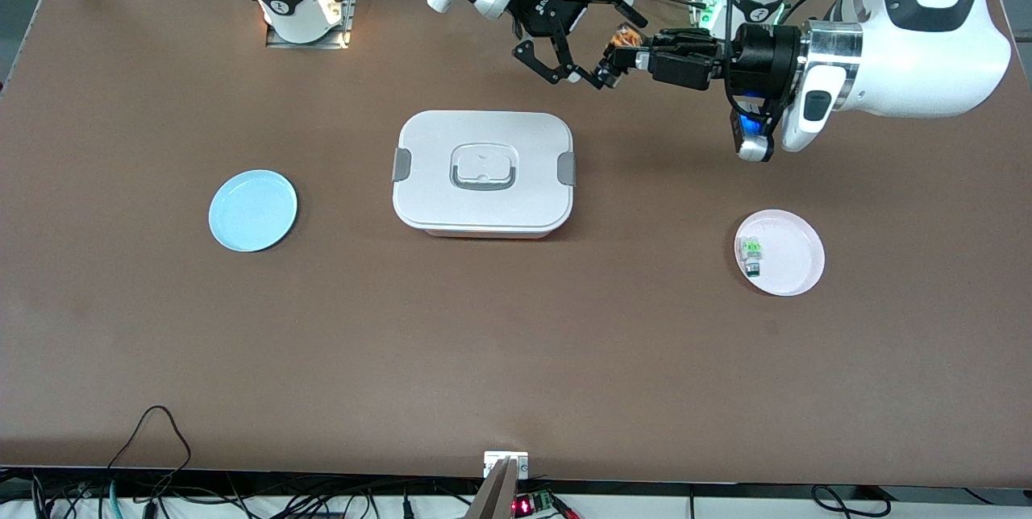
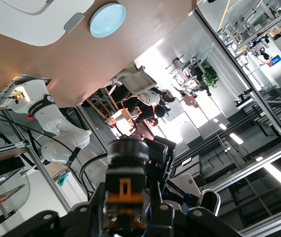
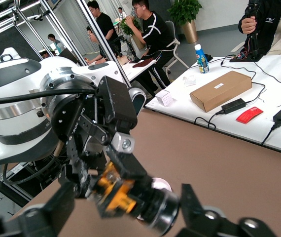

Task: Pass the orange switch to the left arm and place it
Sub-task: 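Lower the switch onto the white plate while the right gripper withdraws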

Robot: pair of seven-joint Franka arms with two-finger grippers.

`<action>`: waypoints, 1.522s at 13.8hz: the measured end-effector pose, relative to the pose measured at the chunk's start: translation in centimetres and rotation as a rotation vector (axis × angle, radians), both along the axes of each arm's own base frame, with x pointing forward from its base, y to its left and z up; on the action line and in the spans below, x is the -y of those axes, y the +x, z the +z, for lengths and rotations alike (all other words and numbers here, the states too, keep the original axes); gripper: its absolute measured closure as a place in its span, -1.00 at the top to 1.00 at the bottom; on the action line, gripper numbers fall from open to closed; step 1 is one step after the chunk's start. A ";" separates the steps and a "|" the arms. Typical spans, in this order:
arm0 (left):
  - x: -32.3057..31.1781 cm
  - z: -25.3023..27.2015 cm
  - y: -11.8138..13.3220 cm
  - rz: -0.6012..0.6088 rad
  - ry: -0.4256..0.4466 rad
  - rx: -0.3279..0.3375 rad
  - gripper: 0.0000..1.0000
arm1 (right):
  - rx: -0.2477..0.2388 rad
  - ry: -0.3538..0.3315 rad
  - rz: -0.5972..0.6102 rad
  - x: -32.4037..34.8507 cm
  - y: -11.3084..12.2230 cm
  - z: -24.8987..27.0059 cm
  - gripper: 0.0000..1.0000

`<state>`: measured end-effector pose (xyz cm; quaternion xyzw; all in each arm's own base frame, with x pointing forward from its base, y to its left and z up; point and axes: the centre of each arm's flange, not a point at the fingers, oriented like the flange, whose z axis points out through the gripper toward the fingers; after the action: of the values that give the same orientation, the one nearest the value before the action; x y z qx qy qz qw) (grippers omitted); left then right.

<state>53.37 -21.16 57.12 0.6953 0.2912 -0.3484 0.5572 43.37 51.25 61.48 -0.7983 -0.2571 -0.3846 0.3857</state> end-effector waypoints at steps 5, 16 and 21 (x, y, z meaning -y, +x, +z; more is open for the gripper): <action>-2.6 -0.7 0.8 0.046 0.012 -0.010 -0.34 | 0.000 0.001 0.000 0.0 0.0 0.1 1.00; -10.7 -10.7 2.0 -0.189 0.574 0.228 -0.34 | -0.321 -0.265 -0.063 9.8 9.8 -5.8 1.00; -15.9 -19.5 4.2 -0.488 0.879 0.452 -0.34 | -0.540 -0.510 -0.110 21.8 13.5 -6.4 1.00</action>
<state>57.56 -5.28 37.65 0.9673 0.1124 -0.1551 0.1662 56.86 29.46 55.08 -0.9540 -0.1904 -0.1041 0.2069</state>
